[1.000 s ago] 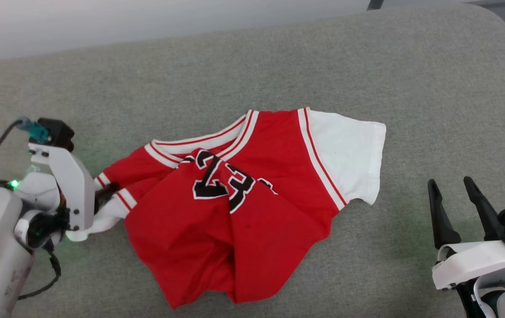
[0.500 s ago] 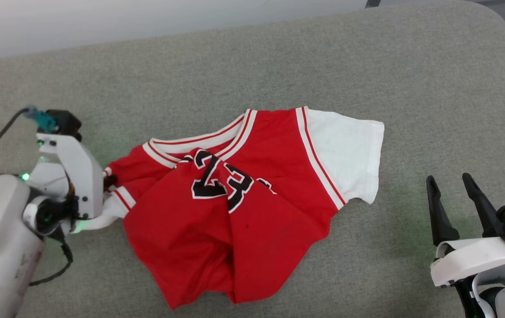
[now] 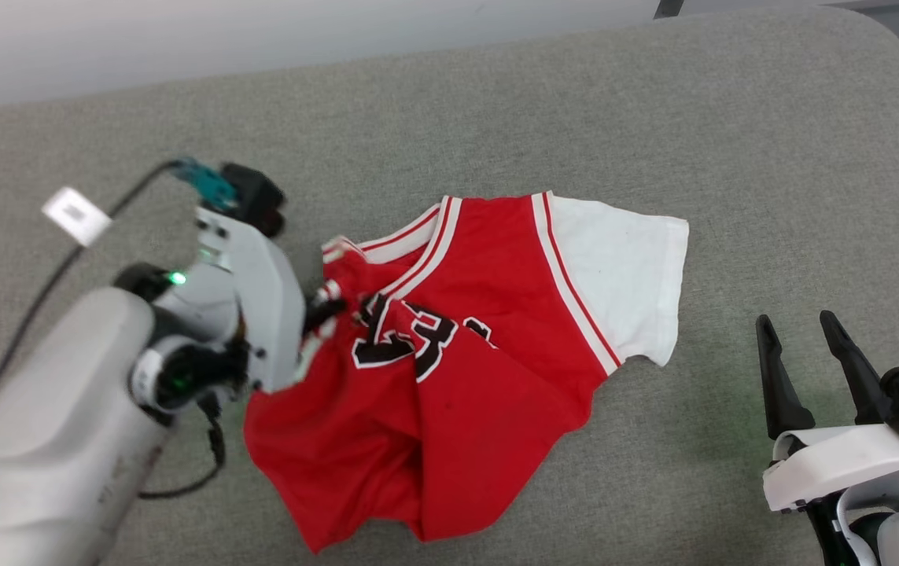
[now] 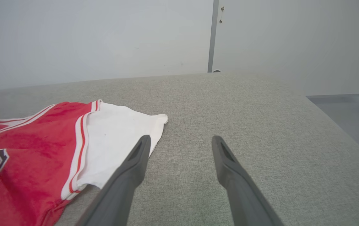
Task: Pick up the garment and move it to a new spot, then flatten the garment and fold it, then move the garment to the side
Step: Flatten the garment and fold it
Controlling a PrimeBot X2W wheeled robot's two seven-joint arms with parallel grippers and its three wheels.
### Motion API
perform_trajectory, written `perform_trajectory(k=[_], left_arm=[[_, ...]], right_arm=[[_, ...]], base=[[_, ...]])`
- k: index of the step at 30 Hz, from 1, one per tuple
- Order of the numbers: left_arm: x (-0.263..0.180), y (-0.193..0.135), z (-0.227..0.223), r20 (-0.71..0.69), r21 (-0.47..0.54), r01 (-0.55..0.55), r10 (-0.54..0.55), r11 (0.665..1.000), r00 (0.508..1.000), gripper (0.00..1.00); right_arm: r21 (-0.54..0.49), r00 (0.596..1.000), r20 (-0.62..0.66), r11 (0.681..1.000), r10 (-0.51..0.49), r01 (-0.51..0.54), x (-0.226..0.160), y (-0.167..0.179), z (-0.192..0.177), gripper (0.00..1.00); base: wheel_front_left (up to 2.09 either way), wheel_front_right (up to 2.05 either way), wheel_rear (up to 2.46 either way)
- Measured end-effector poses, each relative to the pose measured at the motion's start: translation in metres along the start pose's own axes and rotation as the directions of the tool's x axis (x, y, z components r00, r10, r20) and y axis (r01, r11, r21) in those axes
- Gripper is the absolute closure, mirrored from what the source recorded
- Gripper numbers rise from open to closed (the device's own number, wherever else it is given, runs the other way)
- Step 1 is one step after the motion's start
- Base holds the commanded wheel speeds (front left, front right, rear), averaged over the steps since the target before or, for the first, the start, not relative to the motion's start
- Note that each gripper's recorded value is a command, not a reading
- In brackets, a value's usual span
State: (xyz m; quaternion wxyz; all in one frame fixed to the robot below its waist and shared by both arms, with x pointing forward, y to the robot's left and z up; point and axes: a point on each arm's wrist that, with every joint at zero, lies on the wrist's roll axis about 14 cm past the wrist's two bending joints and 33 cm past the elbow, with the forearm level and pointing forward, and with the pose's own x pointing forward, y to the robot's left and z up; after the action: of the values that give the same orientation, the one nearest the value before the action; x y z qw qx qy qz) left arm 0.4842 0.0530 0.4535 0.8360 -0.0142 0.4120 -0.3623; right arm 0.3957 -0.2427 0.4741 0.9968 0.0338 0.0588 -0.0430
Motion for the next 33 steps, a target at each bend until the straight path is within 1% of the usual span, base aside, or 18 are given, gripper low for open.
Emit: perform_trajectory(k=[1, 3, 5, 6, 10, 17, 21, 27, 29, 33], left_arm=[[0.002, -0.006, -0.004, -0.013, 0.004, 0.017, -0.017, 1.000, 1.000, 0.86], [0.004, -0.011, -0.012, -0.040, 0.017, 0.030, -0.029, 0.999, 0.999, 0.63], [0.004, -0.009, -0.017, -0.056, 0.027, 0.022, -0.021, 0.999, 0.998, 0.23], [0.004, -0.008, -0.018, -0.058, 0.029, 0.020, -0.018, 0.999, 0.998, 0.00], [0.002, -0.002, -0.022, -0.060, 0.030, 0.001, 0.001, 1.000, 0.998, 0.00], [-0.015, 0.009, -0.002, 0.004, 0.031, -0.038, 0.038, 0.999, 0.999, 0.00], [-0.026, 0.019, 0.015, 0.056, 0.038, -0.077, 0.075, 0.996, 0.996, 0.00], [-0.032, 0.042, 0.029, 0.117, 0.030, -0.157, 0.152, 0.987, 0.981, 0.00], [-0.032, 0.055, 0.025, 0.110, 0.023, -0.197, 0.193, 0.980, 0.975, 0.00], [-0.024, 0.071, 0.009, 0.058, -0.003, -0.233, 0.233, 0.972, 0.971, 0.00]], right_arm=[[0.001, 1.000, -0.002, 1.000, 0.000, 0.000, 0.000, 0.000, -0.001, 0.00], [0.003, 1.000, -0.006, 1.000, 0.000, 0.000, 0.001, 0.000, -0.003, 0.00], [0.005, 1.000, -0.008, 1.000, -0.002, 0.002, 0.001, 0.001, -0.004, 0.00], [0.006, 1.000, -0.009, 1.000, -0.002, 0.002, 0.001, 0.001, -0.004, 0.00], [0.009, 1.000, -0.010, 1.000, -0.003, 0.003, 0.001, 0.001, -0.006, 0.00], [0.010, 1.000, 0.003, 1.000, -0.005, 0.005, 0.000, 0.000, -0.003, 0.00], [0.010, 1.000, 0.003, 1.000, -0.005, 0.005, 0.000, 0.000, -0.003, 0.00], [0.008, 1.000, 0.000, 1.000, -0.010, 0.010, -0.001, -0.003, -0.004, 0.00], [0.008, 1.000, -0.003, 1.000, -0.013, 0.013, -0.002, -0.004, -0.005, 0.00], [0.006, 1.000, -0.006, 1.000, -0.021, 0.021, -0.004, -0.007, -0.005, 0.00]], base=[[0.00, 0.00, 0.00], [0.00, 0.00, 0.00], [0.00, 0.00, 0.00], [0.00, 0.00, 0.00], [0.00, 0.00, 0.00], [0.00, 0.00, 0.00], [0.00, 0.00, 0.00], [0.00, 0.00, 0.00], [0.00, 0.00, 0.00], [0.00, 0.00, 0.00]])
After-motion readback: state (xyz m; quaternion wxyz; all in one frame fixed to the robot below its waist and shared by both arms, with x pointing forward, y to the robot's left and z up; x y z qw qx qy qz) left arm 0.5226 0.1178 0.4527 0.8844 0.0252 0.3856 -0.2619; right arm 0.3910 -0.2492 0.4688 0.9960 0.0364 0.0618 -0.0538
